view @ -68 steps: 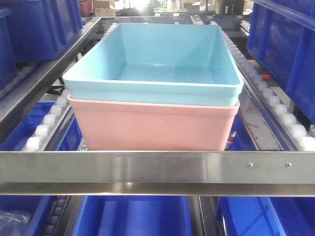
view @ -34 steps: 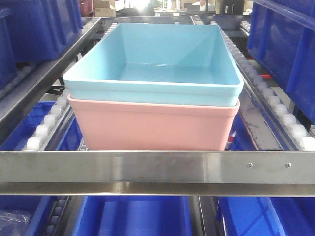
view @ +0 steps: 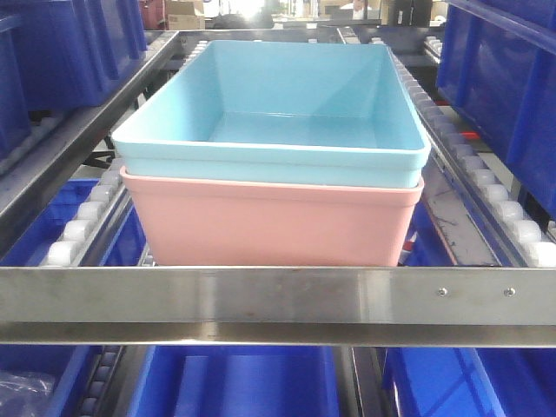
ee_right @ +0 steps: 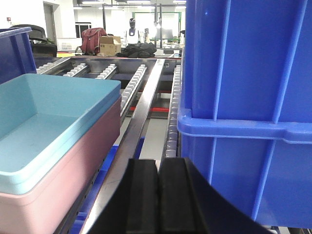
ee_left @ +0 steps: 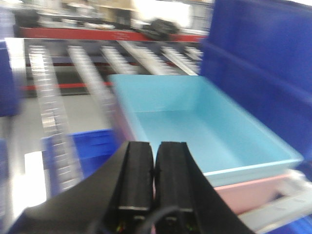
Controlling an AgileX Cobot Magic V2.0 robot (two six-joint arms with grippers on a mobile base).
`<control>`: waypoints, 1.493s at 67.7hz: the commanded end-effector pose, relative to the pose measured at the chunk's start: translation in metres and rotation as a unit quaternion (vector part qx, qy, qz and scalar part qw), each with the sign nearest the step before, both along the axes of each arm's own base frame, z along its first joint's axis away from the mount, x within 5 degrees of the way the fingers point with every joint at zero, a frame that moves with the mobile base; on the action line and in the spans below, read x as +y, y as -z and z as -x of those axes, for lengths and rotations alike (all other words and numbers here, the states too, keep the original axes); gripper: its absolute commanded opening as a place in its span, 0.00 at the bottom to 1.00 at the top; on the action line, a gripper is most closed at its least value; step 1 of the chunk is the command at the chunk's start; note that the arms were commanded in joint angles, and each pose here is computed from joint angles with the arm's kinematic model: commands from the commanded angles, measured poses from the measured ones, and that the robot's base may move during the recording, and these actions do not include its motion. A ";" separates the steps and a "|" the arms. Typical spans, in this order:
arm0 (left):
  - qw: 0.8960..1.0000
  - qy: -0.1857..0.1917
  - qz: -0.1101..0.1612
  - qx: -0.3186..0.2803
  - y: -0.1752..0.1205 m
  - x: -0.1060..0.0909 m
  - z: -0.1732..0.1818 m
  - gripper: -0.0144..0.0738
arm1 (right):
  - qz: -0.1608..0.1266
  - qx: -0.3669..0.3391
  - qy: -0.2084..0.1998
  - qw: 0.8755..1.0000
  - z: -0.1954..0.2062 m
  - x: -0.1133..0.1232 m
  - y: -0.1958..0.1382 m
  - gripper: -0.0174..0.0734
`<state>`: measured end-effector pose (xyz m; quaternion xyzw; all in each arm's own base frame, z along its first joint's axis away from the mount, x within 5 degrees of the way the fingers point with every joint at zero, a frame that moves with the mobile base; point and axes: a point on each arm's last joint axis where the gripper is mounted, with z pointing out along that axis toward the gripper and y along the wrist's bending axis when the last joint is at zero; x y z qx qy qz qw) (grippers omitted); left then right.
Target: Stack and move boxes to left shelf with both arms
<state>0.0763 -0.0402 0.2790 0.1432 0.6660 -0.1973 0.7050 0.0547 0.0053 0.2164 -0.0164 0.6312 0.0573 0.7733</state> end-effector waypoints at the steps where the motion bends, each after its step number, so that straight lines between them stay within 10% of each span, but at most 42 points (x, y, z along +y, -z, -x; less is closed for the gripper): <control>1: 0.998 -0.048 0.025 -0.029 -0.003 0.013 0.010 0.16 | -0.001 -0.065 0.006 0.998 0.005 -0.001 -0.015 0.25; 25: 0.982 -0.178 0.067 -0.012 0.061 0.034 0.023 0.16 | -0.001 -0.065 0.006 0.998 0.005 -0.001 -0.015 0.25; 56: 0.980 -0.188 0.017 -0.059 0.072 0.035 0.021 0.16 | -0.001 -0.065 0.006 0.998 0.005 -0.001 -0.015 0.25; 101: 0.980 -0.188 0.018 -0.059 0.072 0.035 0.021 0.16 | -0.001 -0.065 0.006 0.998 0.005 -0.001 -0.015 0.25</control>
